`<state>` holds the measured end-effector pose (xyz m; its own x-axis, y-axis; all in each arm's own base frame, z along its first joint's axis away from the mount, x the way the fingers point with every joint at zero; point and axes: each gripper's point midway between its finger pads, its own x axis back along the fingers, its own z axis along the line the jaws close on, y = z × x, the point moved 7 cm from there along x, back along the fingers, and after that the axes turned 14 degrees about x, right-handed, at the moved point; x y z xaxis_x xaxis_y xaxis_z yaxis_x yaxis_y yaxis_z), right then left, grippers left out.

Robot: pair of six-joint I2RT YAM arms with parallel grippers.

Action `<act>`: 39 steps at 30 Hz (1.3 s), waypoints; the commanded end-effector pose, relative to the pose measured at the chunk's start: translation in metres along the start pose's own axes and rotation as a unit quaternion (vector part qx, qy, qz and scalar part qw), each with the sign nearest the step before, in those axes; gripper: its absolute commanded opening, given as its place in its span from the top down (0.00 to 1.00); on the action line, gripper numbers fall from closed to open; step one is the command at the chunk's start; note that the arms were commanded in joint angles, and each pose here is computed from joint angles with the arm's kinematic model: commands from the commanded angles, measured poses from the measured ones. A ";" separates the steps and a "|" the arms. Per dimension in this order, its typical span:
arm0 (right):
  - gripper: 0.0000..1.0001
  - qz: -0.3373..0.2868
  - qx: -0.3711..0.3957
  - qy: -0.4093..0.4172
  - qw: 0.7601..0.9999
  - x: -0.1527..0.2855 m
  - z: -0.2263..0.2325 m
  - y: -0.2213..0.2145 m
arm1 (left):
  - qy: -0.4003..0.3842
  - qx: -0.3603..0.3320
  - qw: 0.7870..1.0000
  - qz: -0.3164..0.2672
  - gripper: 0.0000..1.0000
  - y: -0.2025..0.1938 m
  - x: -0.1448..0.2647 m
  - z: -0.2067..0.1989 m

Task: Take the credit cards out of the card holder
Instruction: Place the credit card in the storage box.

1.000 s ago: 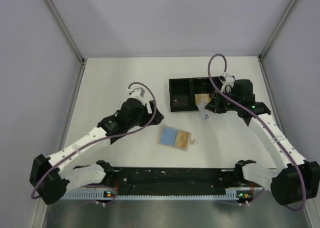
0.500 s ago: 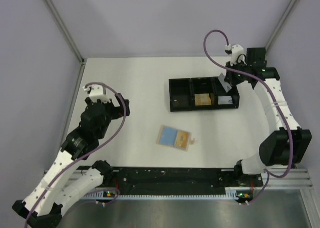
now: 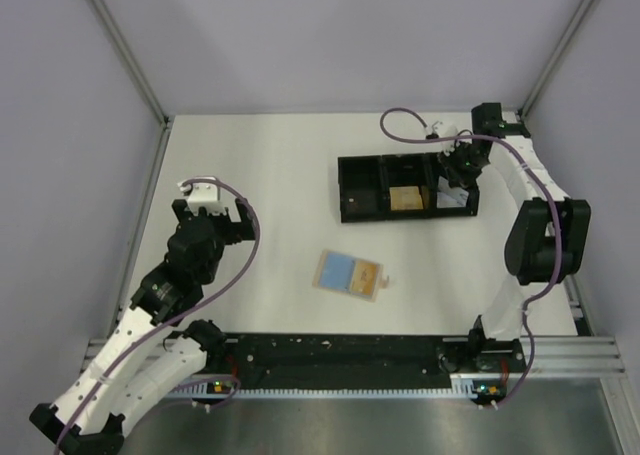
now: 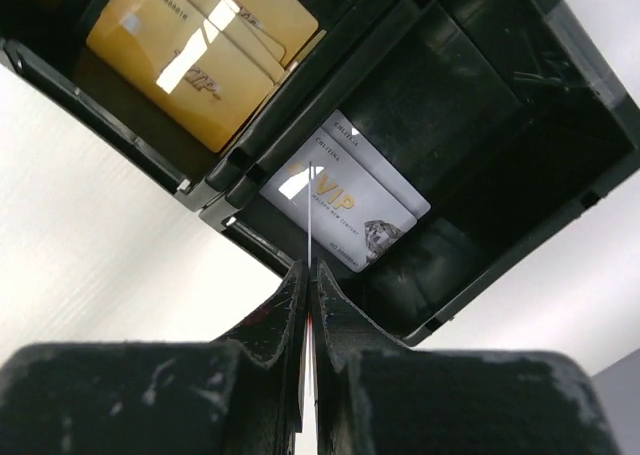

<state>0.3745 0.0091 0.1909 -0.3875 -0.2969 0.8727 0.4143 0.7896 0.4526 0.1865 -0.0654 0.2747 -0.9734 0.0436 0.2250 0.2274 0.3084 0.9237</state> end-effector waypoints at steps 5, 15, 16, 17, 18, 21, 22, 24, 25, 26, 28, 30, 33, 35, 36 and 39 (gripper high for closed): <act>1.00 -0.013 0.117 0.026 0.993 -0.009 -0.019 0.009 | -0.005 -0.002 0.999 -0.034 0.01 0.011 -0.003 -0.001; 0.99 0.017 0.147 0.065 0.987 -0.040 -0.021 -0.006 | -0.003 -0.009 0.999 -0.035 0.01 0.009 -0.007 0.000; 0.98 0.019 0.150 0.067 0.986 -0.042 -0.022 -0.007 | -0.004 -0.010 0.999 -0.033 0.01 0.008 -0.007 0.001; 0.98 0.020 0.151 0.069 0.986 -0.044 -0.022 -0.008 | -0.004 -0.011 0.999 -0.031 0.01 0.007 -0.008 0.001; 0.98 0.022 0.151 0.067 0.986 -0.046 -0.024 -0.008 | -0.005 -0.010 0.999 -0.032 0.01 0.007 -0.008 0.000; 0.92 0.032 0.156 0.055 0.986 -0.047 -0.030 -0.008 | -0.005 -0.012 1.000 -0.027 0.01 0.005 -0.010 0.000; 0.88 0.036 0.157 0.044 0.986 -0.047 -0.034 -0.008 | -0.005 -0.013 1.000 -0.027 0.01 0.005 -0.010 0.000; 0.84 0.042 0.161 0.030 0.986 -0.045 -0.039 -0.007 | -0.005 -0.014 1.000 -0.025 0.01 0.005 -0.011 0.000; 0.83 0.051 0.161 0.012 0.986 -0.043 -0.044 -0.006 | -0.006 -0.014 1.000 -0.025 0.01 0.004 -0.011 0.000; 0.84 0.060 0.159 -0.003 0.985 -0.042 -0.047 -0.006 | -0.006 -0.014 1.000 -0.023 0.01 0.004 -0.011 0.000; 0.83 0.070 0.159 -0.036 0.984 -0.037 -0.055 -0.003 | -0.006 -0.016 1.000 -0.021 0.01 0.003 -0.012 0.000; 0.72 0.063 0.147 -0.075 0.984 -0.026 -0.060 0.005 | -0.008 -0.016 1.000 -0.020 0.01 0.003 -0.013 -0.001; 0.67 0.034 0.134 -0.119 0.983 -0.006 -0.061 0.025 | -0.013 -0.014 1.000 -0.016 0.01 0.003 -0.013 -0.003; 0.63 0.018 0.115 -0.154 0.981 0.012 -0.057 0.040 | -0.017 -0.013 1.000 -0.010 0.01 0.001 -0.013 -0.004; 0.60 0.010 0.102 -0.168 0.980 0.020 -0.054 0.046 | -0.021 -0.012 1.000 -0.008 0.01 0.001 -0.013 -0.005; 0.51 -0.031 0.025 -0.201 0.979 0.041 -0.035 0.067 | -0.028 -0.008 1.000 0.009 0.01 0.000 -0.015 -0.009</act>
<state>0.4256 0.0023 0.1895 -0.5021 -0.1071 0.8582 0.3011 0.9086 0.2896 0.1971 -0.0683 0.2652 -0.9682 0.0623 0.2423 0.2501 0.2633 0.9317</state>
